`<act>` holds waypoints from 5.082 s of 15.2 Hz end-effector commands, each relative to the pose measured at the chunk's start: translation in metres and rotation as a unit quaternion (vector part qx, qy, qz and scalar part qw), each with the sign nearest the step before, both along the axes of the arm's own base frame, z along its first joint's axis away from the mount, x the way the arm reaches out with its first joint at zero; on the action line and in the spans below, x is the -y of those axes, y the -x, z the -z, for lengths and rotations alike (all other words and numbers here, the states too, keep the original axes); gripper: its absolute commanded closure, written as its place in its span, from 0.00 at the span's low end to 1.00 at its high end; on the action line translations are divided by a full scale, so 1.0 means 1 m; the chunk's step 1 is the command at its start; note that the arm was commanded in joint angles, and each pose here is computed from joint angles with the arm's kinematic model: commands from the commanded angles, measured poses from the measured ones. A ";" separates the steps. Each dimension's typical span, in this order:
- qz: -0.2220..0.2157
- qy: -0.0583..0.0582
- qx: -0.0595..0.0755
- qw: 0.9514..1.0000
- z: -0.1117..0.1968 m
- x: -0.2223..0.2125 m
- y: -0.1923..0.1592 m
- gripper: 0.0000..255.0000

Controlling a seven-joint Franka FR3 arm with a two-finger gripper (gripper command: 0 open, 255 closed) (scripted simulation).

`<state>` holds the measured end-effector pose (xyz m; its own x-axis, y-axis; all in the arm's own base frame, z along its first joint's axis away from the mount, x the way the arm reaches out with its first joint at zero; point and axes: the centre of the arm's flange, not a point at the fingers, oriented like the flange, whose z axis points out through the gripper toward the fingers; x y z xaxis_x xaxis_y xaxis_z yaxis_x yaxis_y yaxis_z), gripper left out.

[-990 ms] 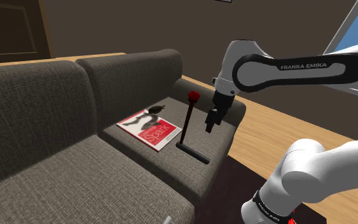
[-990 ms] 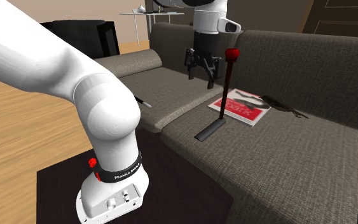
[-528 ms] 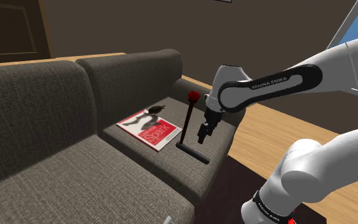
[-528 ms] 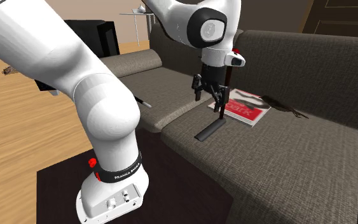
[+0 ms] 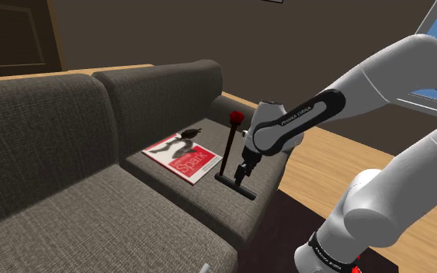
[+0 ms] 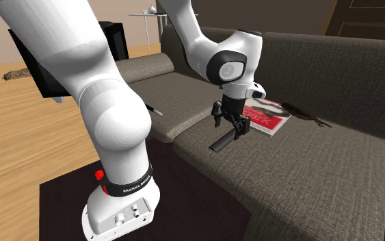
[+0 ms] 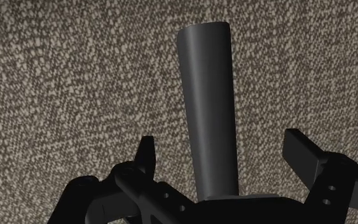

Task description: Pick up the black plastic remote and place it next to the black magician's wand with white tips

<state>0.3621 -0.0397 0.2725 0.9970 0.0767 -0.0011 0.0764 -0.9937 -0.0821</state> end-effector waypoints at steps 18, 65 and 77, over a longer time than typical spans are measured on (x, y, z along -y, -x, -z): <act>0.000 0.000 0.001 1.000 0.036 -0.004 0.001 1.00; 0.000 0.000 0.001 1.000 -0.057 -0.331 -0.042 1.00; 0.000 0.000 0.001 1.000 -0.059 -0.488 -0.062 1.00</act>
<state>0.4239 0.4311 0.3318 0.9969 0.0791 -0.0004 0.0788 -0.9935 -0.0817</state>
